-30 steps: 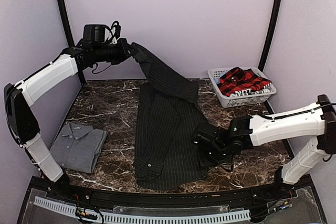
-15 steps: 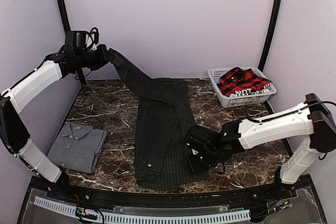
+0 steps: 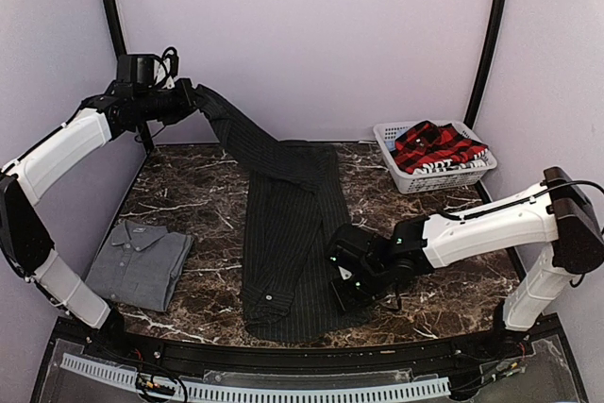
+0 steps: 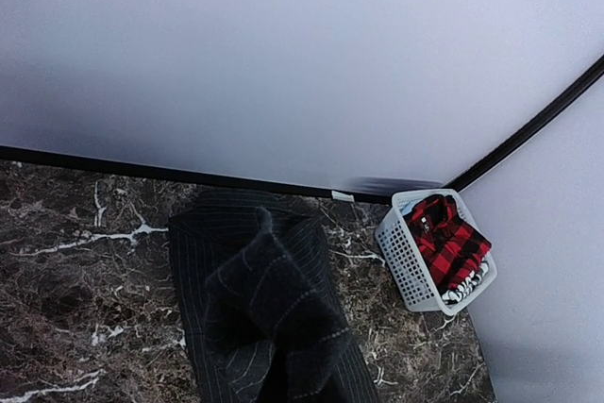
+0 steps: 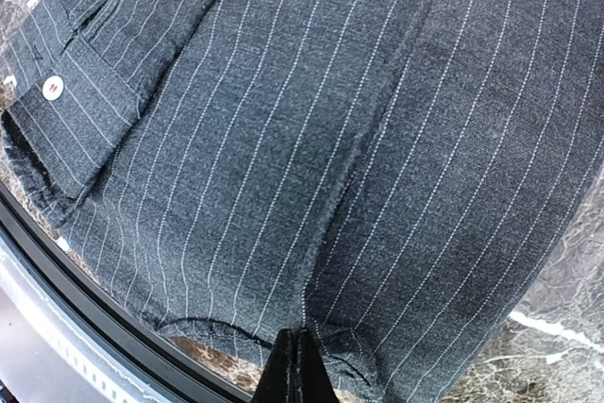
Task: Fold and stack the long sleeve shirts
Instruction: Fold the 1/3-folded shirt at the center of the board.
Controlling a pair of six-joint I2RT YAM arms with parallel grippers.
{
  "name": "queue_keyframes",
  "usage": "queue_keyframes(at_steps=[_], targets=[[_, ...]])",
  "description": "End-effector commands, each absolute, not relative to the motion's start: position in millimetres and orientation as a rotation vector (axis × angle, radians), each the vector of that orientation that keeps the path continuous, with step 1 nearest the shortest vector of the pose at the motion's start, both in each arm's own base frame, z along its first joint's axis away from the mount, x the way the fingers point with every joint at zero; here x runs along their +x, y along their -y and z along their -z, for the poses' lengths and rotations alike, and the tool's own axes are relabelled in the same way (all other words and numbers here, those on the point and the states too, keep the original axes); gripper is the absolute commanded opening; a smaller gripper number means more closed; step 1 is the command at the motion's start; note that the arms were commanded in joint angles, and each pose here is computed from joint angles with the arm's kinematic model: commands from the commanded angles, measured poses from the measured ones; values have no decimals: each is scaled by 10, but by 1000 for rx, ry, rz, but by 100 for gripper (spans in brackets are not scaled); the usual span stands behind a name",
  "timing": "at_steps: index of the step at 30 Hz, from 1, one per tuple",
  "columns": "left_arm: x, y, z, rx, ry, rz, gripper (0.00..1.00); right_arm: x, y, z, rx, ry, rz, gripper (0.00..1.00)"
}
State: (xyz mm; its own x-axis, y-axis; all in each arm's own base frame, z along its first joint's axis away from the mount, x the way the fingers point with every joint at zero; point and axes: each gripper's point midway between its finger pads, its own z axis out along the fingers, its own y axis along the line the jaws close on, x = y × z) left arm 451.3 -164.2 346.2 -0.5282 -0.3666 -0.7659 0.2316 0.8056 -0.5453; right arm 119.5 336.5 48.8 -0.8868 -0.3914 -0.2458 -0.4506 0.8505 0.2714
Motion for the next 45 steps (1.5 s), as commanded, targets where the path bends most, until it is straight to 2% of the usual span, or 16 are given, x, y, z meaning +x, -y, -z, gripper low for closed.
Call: queue_keyframes(at_steps=[1, 14, 25, 45], targets=[[4417, 1612, -4036, -39, -1839, 766, 0, 1172, -3508, -664, -681, -2803, -584, 0], [4500, 1615, -4214, -25, -1804, 753, 0, 1200, -3584, -814, -687, -2767, -623, 0], [4556, 1525, -4041, -59, -1851, 704, 0, 1192, -3831, -775, -739, -2760, -698, 0], [4391, 1508, -3746, -57, -1911, 741, 0, 1131, -3837, -616, -765, -2796, -707, 0]])
